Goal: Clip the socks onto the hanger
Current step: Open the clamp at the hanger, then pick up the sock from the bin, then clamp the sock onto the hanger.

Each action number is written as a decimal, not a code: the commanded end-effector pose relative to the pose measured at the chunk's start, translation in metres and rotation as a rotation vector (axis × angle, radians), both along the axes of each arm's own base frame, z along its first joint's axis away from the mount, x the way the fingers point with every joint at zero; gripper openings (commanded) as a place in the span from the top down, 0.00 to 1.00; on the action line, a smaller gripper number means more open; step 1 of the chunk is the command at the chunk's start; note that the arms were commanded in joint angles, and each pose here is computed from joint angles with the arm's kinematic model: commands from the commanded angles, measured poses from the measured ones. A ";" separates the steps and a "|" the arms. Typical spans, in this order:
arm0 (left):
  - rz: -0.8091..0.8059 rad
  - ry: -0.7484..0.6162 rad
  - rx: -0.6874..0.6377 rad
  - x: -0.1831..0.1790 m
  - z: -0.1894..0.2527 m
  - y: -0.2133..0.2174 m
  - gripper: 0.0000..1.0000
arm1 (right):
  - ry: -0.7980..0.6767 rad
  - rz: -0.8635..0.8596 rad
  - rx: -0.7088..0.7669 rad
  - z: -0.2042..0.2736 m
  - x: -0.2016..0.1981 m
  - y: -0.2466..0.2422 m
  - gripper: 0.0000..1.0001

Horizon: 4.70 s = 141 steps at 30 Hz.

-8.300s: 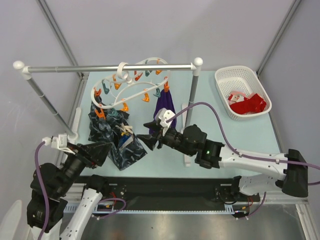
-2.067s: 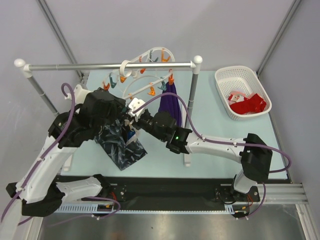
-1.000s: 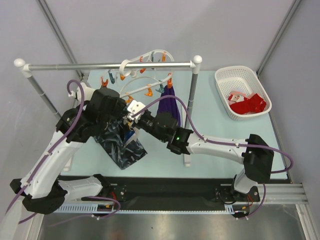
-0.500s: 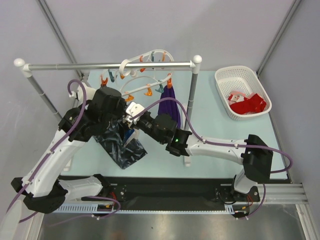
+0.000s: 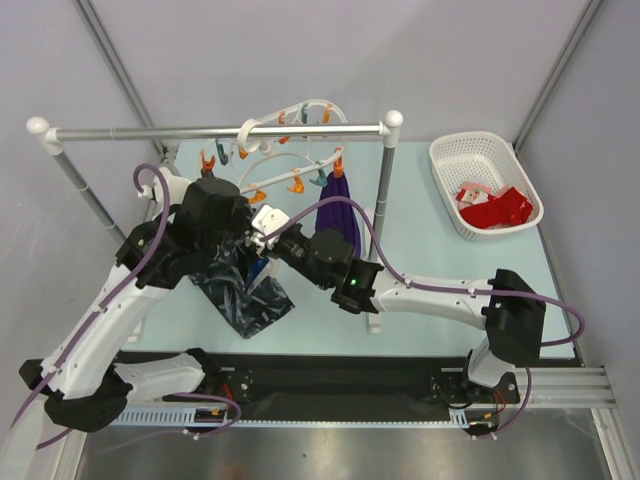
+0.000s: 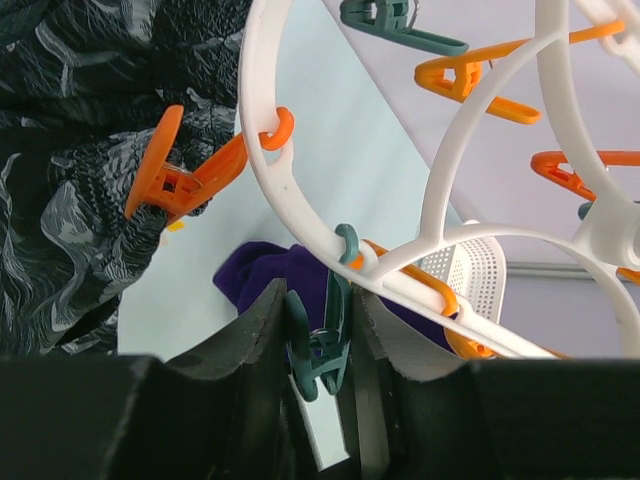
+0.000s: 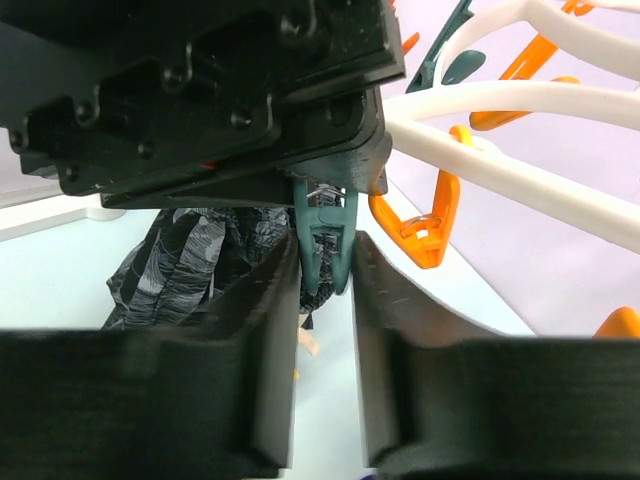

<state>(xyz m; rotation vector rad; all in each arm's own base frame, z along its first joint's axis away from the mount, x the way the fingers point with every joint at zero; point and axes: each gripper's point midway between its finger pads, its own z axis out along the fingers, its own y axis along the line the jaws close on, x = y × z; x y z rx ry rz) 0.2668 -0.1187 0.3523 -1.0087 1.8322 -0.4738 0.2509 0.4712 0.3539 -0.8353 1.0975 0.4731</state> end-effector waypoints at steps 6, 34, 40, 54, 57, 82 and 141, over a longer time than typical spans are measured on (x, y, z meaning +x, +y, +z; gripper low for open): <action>-0.011 -0.048 0.092 -0.001 -0.003 0.014 1.00 | 0.027 -0.073 0.037 0.002 -0.004 -0.032 0.17; -0.165 -0.189 0.156 -0.007 -0.012 0.009 1.00 | 0.797 -0.818 0.337 -0.068 0.024 -0.375 0.35; -0.171 -0.197 0.129 -0.010 -0.010 0.007 1.00 | 0.988 -0.953 0.526 -0.111 0.108 -0.463 0.37; -0.184 -0.197 0.087 -0.011 -0.013 0.002 1.00 | 0.954 -1.142 0.642 -0.175 0.217 -0.599 0.48; -0.187 -0.199 0.090 -0.012 -0.017 0.003 1.00 | 0.922 -1.190 0.657 -0.183 0.222 -0.618 0.46; -0.185 -0.247 0.146 -0.010 -0.002 0.008 1.00 | 0.931 -1.338 0.566 -0.230 0.229 -0.663 0.50; -0.214 -0.227 0.119 -0.025 -0.008 0.013 1.00 | 0.847 -0.269 -0.067 -0.042 -0.110 -0.221 1.00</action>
